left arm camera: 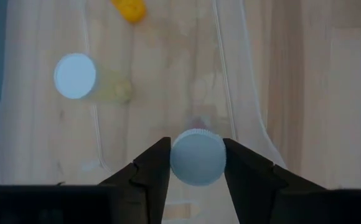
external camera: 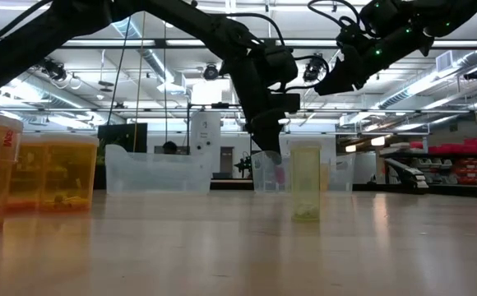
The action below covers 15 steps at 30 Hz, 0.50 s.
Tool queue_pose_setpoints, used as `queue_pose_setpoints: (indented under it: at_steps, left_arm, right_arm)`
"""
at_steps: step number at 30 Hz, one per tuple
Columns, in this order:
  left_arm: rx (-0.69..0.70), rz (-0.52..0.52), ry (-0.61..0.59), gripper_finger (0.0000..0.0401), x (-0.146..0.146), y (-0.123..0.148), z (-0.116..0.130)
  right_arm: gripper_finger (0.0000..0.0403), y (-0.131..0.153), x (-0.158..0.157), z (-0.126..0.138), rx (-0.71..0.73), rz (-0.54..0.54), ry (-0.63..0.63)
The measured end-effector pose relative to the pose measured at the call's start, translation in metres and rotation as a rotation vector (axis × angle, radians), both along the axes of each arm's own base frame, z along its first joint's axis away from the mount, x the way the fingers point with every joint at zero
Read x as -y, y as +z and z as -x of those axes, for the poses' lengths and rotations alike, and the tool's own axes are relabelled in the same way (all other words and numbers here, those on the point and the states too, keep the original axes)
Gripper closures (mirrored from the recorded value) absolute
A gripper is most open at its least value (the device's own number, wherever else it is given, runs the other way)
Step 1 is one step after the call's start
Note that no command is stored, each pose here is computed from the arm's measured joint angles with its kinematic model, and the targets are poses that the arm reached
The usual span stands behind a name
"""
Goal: Pick and place medicine bottles into bin by pill shape (circle, oval)
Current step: Put the blue pill bottle into the right transparent bin
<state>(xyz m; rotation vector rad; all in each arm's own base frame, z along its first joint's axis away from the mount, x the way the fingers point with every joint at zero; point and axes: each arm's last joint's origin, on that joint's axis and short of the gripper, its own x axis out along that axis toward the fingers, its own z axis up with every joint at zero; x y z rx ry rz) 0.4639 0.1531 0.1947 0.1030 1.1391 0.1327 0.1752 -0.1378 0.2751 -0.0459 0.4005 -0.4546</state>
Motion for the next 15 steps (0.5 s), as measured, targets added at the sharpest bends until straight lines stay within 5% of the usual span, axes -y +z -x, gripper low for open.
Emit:
queue_pose_setpoints:
  at_steps: [15]
  left_arm:
    - [-0.007, -0.005, -0.002, 0.0229, 0.0, -0.0002, 0.0006]
  right_arm:
    - [0.0152, 0.0, 0.0, 0.0, 0.002, -0.003, -0.002]
